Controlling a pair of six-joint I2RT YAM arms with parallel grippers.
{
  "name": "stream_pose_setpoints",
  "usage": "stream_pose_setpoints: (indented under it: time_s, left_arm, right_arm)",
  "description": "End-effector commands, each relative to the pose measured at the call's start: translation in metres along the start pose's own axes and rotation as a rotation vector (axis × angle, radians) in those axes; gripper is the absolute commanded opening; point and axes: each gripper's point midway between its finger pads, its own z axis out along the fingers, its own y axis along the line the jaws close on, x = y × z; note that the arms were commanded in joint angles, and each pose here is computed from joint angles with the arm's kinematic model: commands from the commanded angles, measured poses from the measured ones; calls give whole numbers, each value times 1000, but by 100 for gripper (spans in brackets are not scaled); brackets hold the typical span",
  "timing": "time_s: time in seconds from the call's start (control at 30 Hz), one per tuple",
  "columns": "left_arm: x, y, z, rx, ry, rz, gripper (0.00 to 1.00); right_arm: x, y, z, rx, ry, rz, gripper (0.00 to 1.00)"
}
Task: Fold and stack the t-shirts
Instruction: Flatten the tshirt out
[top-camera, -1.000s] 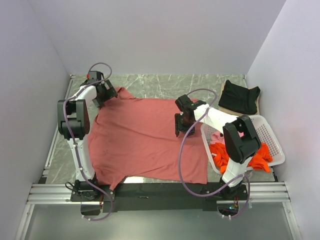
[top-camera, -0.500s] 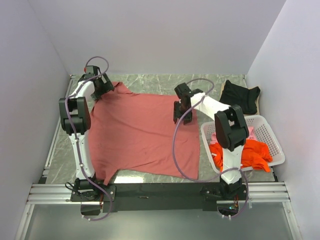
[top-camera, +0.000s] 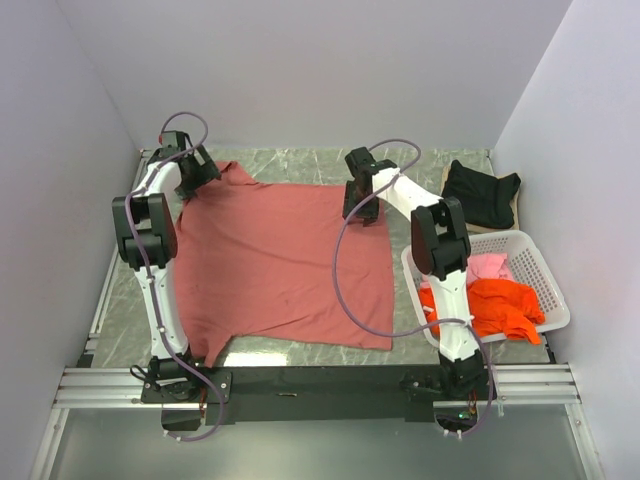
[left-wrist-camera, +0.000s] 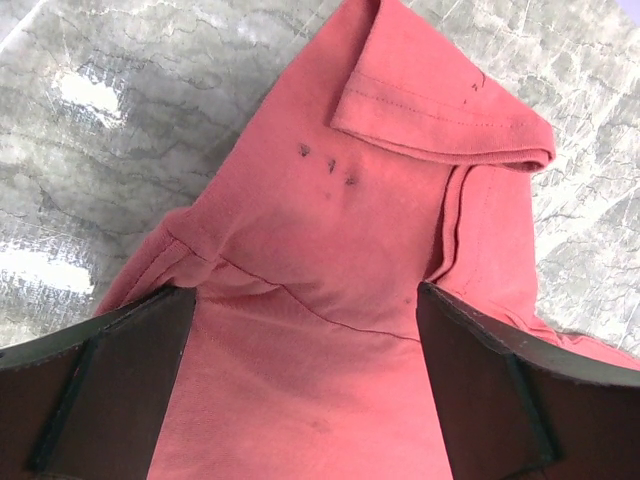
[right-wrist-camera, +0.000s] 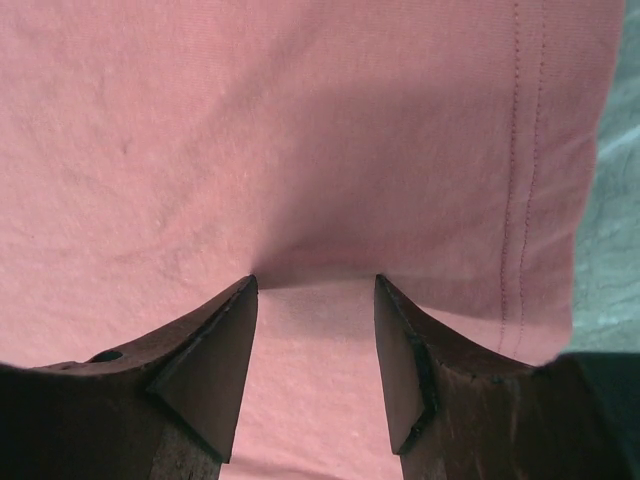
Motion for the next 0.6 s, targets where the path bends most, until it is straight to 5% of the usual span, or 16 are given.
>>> stream_pose_setpoints:
  time_s: [0.0,0.57]
  left_arm:
    - [1,4,-6,8,15,8,99]
    - [15,-7,-81,56,-11,-22,99]
  right_arm:
    - [3,-15,24,84,24,-3,57]
    - [-18,-13,13,66,-28,-28,58]
